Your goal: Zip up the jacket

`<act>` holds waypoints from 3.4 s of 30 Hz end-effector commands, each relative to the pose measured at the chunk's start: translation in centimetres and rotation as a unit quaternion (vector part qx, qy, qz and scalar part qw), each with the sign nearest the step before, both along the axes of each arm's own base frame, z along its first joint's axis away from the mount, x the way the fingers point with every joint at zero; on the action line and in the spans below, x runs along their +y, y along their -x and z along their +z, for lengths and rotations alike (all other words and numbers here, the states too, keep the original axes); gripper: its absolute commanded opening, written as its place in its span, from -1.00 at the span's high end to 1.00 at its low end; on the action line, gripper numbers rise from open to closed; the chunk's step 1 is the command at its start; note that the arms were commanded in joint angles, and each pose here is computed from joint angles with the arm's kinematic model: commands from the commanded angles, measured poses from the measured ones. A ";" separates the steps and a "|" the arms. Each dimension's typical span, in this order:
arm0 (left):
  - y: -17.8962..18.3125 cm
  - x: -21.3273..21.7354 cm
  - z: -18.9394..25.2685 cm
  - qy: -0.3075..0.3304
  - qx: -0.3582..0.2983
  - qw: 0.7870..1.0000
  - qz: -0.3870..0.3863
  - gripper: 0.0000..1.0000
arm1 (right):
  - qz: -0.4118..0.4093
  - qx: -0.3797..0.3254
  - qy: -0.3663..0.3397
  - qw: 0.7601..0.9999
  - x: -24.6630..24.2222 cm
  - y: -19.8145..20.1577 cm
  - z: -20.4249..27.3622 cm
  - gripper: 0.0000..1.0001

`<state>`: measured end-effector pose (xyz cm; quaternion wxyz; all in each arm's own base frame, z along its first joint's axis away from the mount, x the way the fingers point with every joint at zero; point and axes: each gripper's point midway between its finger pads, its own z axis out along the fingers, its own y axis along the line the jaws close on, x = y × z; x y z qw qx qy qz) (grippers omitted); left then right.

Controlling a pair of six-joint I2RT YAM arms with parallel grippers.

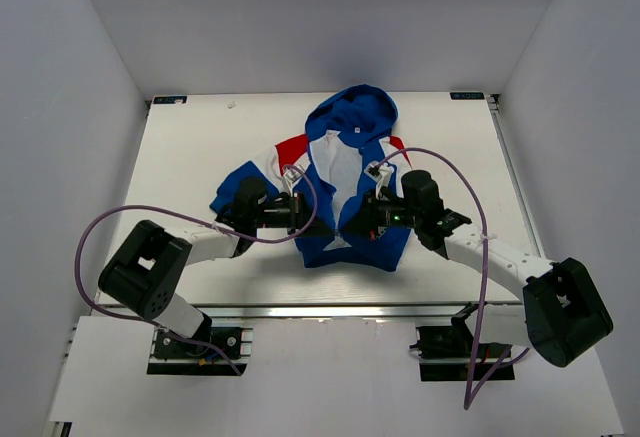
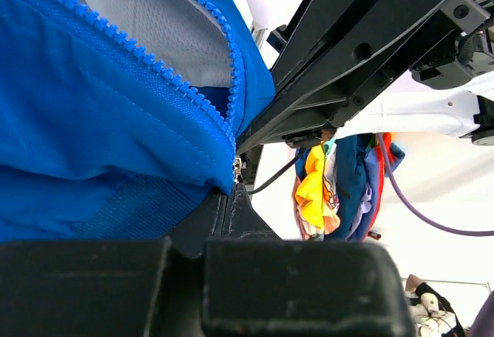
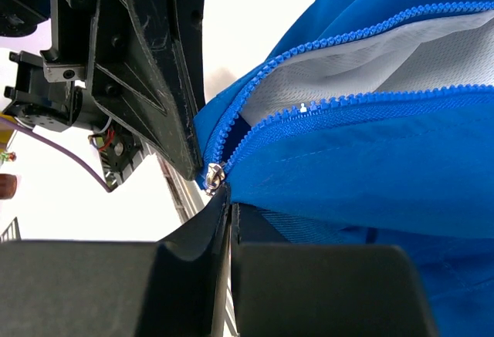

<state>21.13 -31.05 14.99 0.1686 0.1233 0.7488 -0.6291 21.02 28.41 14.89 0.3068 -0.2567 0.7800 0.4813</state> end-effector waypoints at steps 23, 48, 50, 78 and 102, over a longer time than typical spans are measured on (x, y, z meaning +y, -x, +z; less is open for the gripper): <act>0.4 1.1 0.2 -0.111 -0.087 0.989 0.035 1.00 | -0.026 -0.015 -0.055 0.998 1.6 -3.0 4.2 1.00; -2.9 0.3 2.8 -0.159 -0.015 0.983 0.092 1.00 | -0.032 -0.091 0.090 0.991 -3.0 -1.4 1.8 -0.79; -3.1 0.4 3.2 -0.170 -0.003 0.981 0.098 1.00 | -0.048 -0.112 0.092 0.988 -3.6 -1.5 2.5 -0.79; -4.2 -1.5 5.9 -0.188 0.125 0.969 0.096 1.00 | -0.156 -0.403 0.298 0.851 -0.9 -3.9 4.6 -0.74; -4.2 -1.4 3.7 -0.208 0.139 0.964 0.092 1.00 | -0.150 -0.375 0.278 0.872 0.6 -3.6 3.6 0.46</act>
